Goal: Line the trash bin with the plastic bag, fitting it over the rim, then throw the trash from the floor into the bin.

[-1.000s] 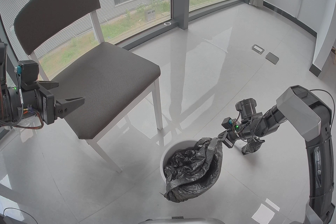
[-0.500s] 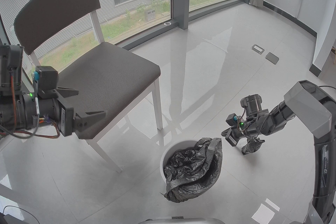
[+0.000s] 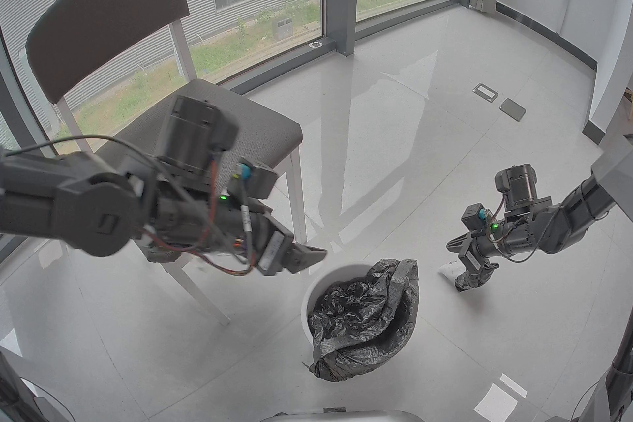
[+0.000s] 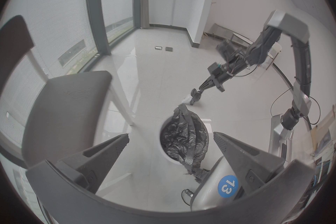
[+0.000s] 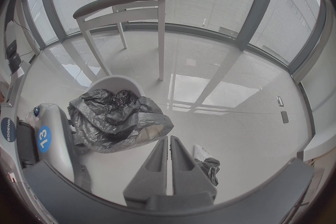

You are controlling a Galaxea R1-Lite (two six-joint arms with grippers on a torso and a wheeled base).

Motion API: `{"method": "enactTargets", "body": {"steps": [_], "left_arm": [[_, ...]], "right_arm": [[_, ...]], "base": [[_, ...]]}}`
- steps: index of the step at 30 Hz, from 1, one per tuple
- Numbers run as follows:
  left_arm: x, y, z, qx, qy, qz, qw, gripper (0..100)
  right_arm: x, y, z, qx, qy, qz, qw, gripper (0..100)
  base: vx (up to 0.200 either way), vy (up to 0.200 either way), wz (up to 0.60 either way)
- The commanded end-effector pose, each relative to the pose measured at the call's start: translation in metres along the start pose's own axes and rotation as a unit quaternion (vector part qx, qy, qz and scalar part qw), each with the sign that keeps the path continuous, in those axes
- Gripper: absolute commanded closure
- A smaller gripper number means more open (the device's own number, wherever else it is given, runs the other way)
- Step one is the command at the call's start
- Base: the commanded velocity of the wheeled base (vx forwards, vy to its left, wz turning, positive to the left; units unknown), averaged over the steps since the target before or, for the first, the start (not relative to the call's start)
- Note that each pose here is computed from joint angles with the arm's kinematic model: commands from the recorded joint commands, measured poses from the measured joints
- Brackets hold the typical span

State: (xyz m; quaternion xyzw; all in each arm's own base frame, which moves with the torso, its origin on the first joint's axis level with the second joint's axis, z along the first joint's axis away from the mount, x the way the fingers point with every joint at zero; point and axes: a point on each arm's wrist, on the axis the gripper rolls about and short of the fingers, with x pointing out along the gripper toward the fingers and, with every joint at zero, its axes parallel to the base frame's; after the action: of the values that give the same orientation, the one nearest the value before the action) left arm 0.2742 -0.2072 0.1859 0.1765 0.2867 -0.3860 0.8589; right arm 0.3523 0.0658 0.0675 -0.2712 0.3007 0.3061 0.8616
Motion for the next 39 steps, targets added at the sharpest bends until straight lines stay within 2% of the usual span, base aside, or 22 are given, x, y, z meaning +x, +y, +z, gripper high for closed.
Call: {"method": "enactTargets", "body": {"steps": [1,7,9,14,19,23,25,29,39], "left_arm": [[0.091,-0.035,-0.008,0.025,0.063,-0.051,0.9964,0],[0.129,-0.038,-0.021,0.035,0.090,-0.055,0.9938,0],[0.146,-0.034,-0.028,0.044,0.104,-0.037,0.9929,0],[0.164,-0.028,-0.028,0.048,0.107,-0.018,0.9929,0],[0.187,-0.038,-0.035,0.056,0.125,-0.028,0.9902,0],[0.204,-0.041,-0.040,0.075,0.134,-0.027,0.9878,0],[0.219,-0.040,-0.041,0.100,0.137,-0.020,0.9853,0],[0.230,-0.047,-0.042,0.103,0.150,-0.028,0.9829,0],[0.257,-0.044,-0.052,0.100,0.152,-0.026,0.9830,0]], "right_arm": [[-0.044,0.008,0.000,-0.003,-0.020,-0.022,0.9995,100],[-0.052,0.007,0.003,-0.004,-0.028,-0.030,0.9992,100],[-0.054,0.007,0.004,-0.004,-0.030,-0.031,0.9991,100],[-0.054,0.007,0.004,-0.004,-0.031,-0.031,0.9990,100],[-0.057,0.007,0.006,-0.006,-0.036,-0.034,0.9988,100],[-0.061,0.006,0.007,-0.008,-0.039,-0.038,0.9985,100],[-0.064,0.006,0.009,-0.010,-0.043,-0.040,0.9982,100],[-0.066,0.008,0.010,-0.011,-0.045,-0.039,0.9981,100],[-0.067,0.011,0.010,-0.012,-0.045,-0.037,0.9982,100]], "base": [[0.000,0.000,0.00],[0.000,0.000,0.00],[0.000,0.000,0.00],[0.000,0.000,0.00],[0.000,0.000,0.00],[0.000,0.000,0.00],[0.000,0.000,0.00],[0.000,0.000,0.00],[0.000,0.000,0.00]]}}
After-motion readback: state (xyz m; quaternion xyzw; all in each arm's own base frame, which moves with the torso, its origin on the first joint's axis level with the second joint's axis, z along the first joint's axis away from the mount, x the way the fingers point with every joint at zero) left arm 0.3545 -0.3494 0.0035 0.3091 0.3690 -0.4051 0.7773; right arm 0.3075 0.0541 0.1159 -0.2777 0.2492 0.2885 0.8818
